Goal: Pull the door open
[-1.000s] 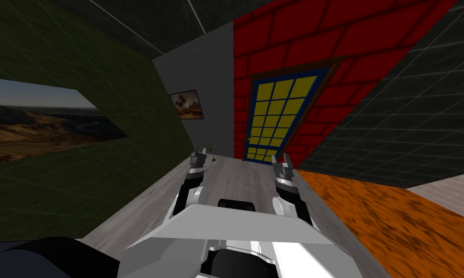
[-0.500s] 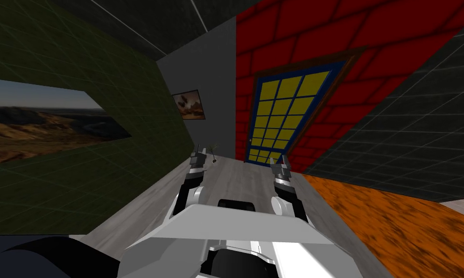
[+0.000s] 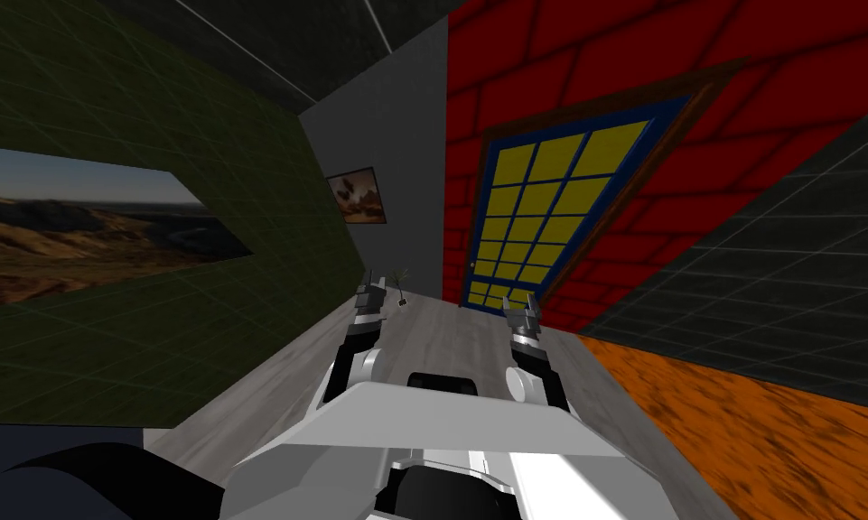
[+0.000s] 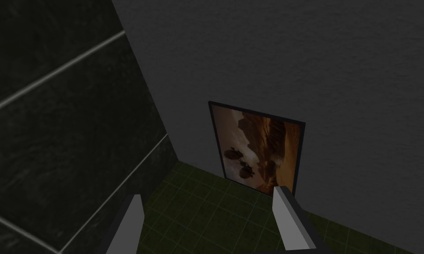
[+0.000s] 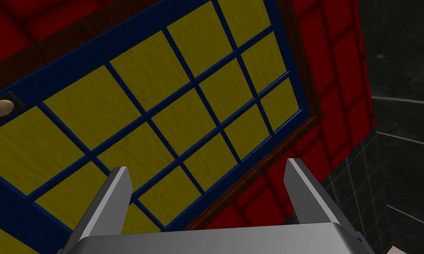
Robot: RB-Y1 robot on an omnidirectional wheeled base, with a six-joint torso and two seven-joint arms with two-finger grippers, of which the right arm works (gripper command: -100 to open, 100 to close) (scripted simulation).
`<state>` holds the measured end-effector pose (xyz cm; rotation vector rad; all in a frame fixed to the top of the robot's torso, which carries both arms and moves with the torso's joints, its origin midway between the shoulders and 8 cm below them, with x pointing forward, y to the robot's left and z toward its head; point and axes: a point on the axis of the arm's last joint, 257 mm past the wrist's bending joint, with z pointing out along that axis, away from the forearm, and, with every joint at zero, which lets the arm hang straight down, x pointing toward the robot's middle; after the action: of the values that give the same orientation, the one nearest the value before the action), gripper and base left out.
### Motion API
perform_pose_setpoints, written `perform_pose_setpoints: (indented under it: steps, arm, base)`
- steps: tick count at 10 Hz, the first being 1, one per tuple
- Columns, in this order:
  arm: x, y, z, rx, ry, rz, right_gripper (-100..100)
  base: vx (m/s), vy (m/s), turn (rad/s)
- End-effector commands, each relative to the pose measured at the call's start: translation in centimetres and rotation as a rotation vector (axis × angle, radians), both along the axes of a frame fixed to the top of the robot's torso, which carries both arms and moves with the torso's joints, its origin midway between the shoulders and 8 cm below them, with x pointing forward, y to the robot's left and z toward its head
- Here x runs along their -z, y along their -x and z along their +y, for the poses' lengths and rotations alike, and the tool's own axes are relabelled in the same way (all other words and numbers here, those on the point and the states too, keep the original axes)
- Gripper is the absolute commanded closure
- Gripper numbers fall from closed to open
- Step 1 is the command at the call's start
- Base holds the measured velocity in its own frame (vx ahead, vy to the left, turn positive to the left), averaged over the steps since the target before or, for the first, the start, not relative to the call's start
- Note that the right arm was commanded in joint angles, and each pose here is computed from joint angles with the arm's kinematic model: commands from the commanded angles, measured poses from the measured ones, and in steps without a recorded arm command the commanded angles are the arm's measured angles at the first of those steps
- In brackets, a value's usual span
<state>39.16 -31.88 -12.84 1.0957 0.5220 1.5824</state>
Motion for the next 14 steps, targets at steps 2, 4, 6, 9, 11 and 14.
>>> perform_pose_setpoints:
  steps: [2,4,6,9,11,14]
  arm:
    - [1.6,-0.4,-0.5,-0.021,-0.07,0.009,-100]
    - [2.9,-0.7,-0.9,-0.035,-0.124,0.016,-100]
    - [4.2,-1.0,-1.3,-0.048,-0.179,0.023,-100]
    - [6.1,-1.4,-2.0,-0.063,-0.263,0.032,-100]
    - [7.4,-1.6,-2.4,-0.071,-0.319,0.037,-100]
    - [9.4,-1.8,-3.2,-0.079,-0.403,0.043,-100]
  base:
    - [0.096,-0.02,0.074]
    - [0.095,-0.023,0.082]
    - [0.086,-0.014,0.084]
    - [0.099,-0.027,0.082]
    - [0.098,-0.031,0.089]
    - [0.094,-0.036,0.08]
